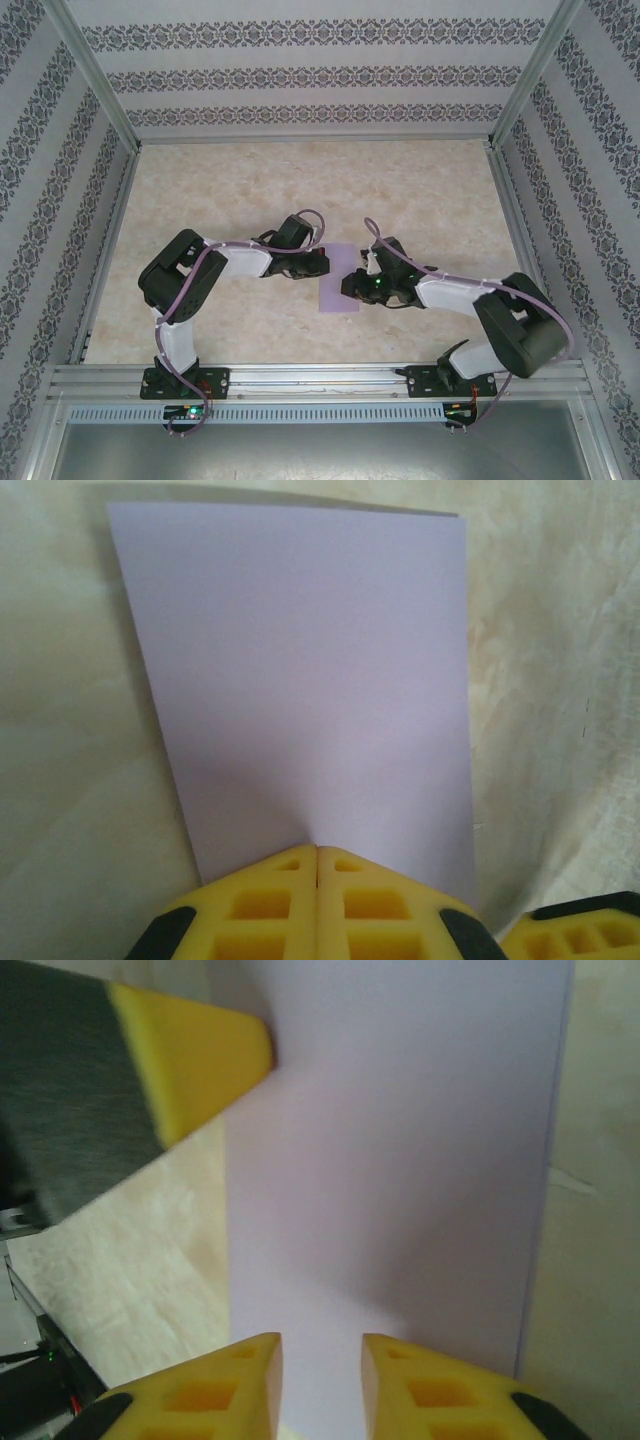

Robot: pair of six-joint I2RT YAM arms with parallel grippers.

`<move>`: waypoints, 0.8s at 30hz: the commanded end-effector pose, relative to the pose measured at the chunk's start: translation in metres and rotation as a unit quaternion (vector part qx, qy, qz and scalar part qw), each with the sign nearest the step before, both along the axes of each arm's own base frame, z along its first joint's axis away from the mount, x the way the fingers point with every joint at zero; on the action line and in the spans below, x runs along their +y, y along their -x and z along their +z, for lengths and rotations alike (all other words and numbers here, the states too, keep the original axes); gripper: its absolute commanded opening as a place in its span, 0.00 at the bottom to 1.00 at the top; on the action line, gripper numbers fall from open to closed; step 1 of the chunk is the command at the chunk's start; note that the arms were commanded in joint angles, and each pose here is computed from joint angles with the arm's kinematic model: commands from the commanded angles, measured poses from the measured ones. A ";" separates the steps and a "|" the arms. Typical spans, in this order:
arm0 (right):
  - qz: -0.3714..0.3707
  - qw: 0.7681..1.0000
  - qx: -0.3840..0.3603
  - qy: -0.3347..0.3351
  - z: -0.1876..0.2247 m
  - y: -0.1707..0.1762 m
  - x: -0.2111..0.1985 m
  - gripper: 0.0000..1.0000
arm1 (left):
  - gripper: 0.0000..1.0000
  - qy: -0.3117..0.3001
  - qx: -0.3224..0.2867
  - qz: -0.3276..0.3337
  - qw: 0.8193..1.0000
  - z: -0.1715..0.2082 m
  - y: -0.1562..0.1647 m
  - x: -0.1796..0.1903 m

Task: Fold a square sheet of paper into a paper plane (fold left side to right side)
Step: Fold the triangle a second time at the center of the table.

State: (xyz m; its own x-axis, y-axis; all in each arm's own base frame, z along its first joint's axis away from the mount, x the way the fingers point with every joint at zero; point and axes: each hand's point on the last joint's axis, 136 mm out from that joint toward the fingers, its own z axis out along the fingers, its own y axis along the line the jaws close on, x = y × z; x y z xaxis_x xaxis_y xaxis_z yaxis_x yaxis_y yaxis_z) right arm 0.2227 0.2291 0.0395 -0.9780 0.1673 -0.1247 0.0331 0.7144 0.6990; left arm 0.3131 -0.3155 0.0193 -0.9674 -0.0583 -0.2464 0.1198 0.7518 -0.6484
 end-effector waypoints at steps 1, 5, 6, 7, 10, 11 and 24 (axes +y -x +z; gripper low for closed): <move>-0.008 1.000 0.004 0.022 0.010 0.003 -0.020 0.33 | 0.03 -0.045 0.044 0.006 0.998 -0.030 0.027 0.015; -0.015 0.999 0.030 0.029 0.003 0.019 -0.040 0.42 | 0.03 -0.045 0.046 0.010 0.998 -0.030 0.029 0.015; -0.012 0.999 0.037 0.024 0.003 0.024 -0.041 0.43 | 0.03 -0.046 0.046 0.010 0.998 -0.030 0.030 0.014; -0.008 0.999 0.044 0.019 0.002 0.028 -0.041 0.44 | 0.03 -0.046 0.045 0.010 0.998 -0.030 0.031 0.014; -0.003 0.999 0.054 0.001 0.001 0.036 -0.037 0.46 | 0.03 -0.047 0.045 0.011 0.998 -0.031 0.031 0.014; -0.001 0.998 0.058 -0.006 0.000 0.037 -0.036 0.46 | 0.03 -0.047 0.045 0.010 0.998 -0.031 0.032 0.014; 0.014 0.997 0.071 -0.010 -0.008 0.035 -0.019 0.43 | 0.03 -0.048 0.045 0.010 0.998 -0.033 0.032 0.013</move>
State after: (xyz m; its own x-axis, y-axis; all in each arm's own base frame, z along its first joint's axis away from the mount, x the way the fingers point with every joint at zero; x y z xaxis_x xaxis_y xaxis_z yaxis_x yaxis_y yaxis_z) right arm 0.1812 0.2036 0.0266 -0.9893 0.1421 0.0321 0.1246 0.7112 0.6918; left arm 0.3102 -0.3162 0.0191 -0.9631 -0.0788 -0.2575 0.1127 0.7506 -0.6511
